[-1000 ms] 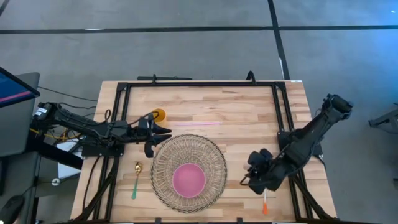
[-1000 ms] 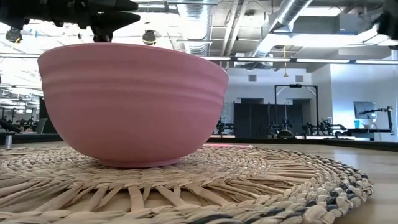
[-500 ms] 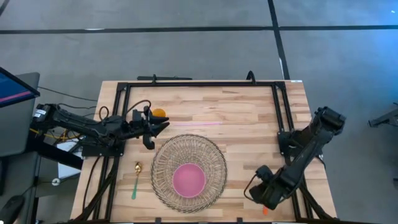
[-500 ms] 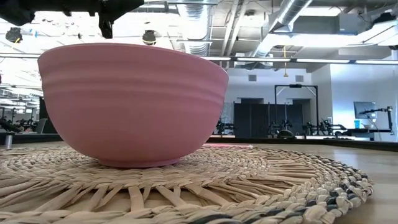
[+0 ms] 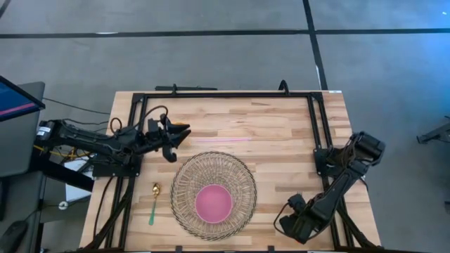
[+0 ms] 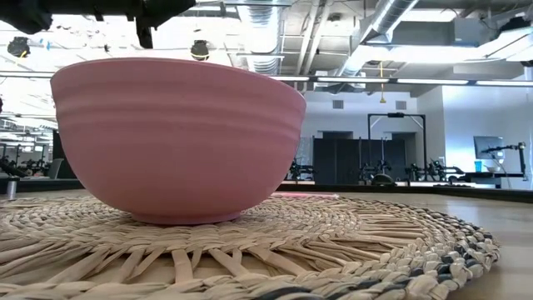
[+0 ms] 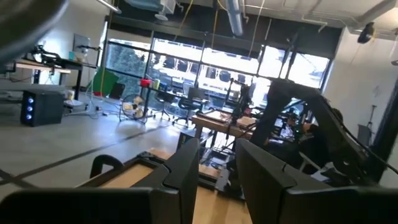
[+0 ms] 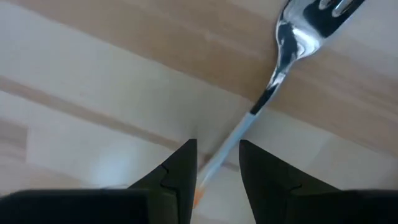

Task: Pick & Place Utensil
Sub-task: Put the orange fork into the pink bowl

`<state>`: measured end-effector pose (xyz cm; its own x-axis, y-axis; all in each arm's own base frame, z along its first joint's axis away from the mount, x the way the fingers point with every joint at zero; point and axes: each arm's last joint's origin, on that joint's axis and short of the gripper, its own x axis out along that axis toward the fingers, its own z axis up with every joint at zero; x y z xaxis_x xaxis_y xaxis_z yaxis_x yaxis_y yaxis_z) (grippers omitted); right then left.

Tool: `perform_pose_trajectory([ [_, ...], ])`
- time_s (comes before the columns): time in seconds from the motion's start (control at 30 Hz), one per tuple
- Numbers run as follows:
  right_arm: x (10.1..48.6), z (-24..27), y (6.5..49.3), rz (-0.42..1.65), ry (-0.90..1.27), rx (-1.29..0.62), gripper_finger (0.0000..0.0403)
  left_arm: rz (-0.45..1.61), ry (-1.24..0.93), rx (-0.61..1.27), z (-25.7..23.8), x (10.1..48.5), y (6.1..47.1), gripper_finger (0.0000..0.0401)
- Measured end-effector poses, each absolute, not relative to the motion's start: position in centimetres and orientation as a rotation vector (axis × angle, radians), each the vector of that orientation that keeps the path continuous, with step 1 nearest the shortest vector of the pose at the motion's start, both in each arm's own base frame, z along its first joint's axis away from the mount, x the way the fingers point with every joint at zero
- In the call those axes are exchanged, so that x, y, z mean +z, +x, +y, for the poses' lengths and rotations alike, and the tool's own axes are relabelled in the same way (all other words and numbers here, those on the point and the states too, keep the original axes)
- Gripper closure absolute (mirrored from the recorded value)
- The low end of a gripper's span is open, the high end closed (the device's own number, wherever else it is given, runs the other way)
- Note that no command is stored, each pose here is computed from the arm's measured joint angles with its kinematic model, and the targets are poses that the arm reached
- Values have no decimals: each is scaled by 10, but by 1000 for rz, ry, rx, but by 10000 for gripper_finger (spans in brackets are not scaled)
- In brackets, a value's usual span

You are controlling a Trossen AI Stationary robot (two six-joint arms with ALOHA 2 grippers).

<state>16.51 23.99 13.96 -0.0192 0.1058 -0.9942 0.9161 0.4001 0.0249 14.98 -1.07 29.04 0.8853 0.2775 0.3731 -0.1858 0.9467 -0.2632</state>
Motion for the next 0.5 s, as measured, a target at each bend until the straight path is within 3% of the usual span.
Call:
perform_pose_trajectory([
  [0.27, 135, 241, 165, 1456, 946, -863, 296, -421, -224, 240, -11, 291, 150, 293],
  [0.5, 136, 239, 167, 1445, 927, -842, 363, -420, -224, 240, -11, 290, 150, 293],
])
